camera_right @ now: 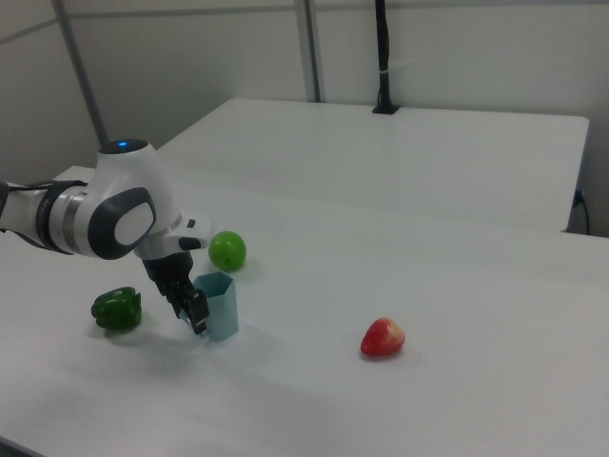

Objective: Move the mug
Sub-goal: 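Lower the gripper onto the mug rim and close on it, then drag the gripped mug across the table toward the green pepper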

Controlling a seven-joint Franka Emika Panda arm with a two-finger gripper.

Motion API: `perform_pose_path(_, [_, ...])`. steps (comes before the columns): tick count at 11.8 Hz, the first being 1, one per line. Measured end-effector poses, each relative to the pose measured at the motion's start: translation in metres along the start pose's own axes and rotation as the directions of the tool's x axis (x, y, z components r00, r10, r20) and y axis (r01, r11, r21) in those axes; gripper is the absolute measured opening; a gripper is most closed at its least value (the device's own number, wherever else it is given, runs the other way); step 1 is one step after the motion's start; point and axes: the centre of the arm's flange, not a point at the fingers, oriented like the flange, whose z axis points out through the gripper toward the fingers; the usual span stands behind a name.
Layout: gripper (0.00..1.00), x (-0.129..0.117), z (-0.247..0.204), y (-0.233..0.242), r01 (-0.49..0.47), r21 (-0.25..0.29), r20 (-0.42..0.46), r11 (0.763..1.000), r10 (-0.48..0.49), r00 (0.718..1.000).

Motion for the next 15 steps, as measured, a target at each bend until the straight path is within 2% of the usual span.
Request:
perform_pose_path(3, [0.47,0.000,0.002,-0.001,0.001,0.002,-0.004,1.000,-0.001,1.000])
perform_pose_path(4, [0.33,0.000,0.002,-0.002,0.001,0.002,-0.004,1.000,-0.001,1.000])
perform_pose_path(5, [0.26,0.000,0.002,-0.002,0.001,0.002,-0.004,1.000,-0.001,1.000])
perform_pose_path(10, [0.26,0.002,-0.002,-0.002,0.002,0.004,-0.011,1.000,-0.002,1.000])
perform_pose_path(15, [0.26,0.017,-0.060,-0.008,0.012,0.040,-0.126,0.999,-0.007,0.992])
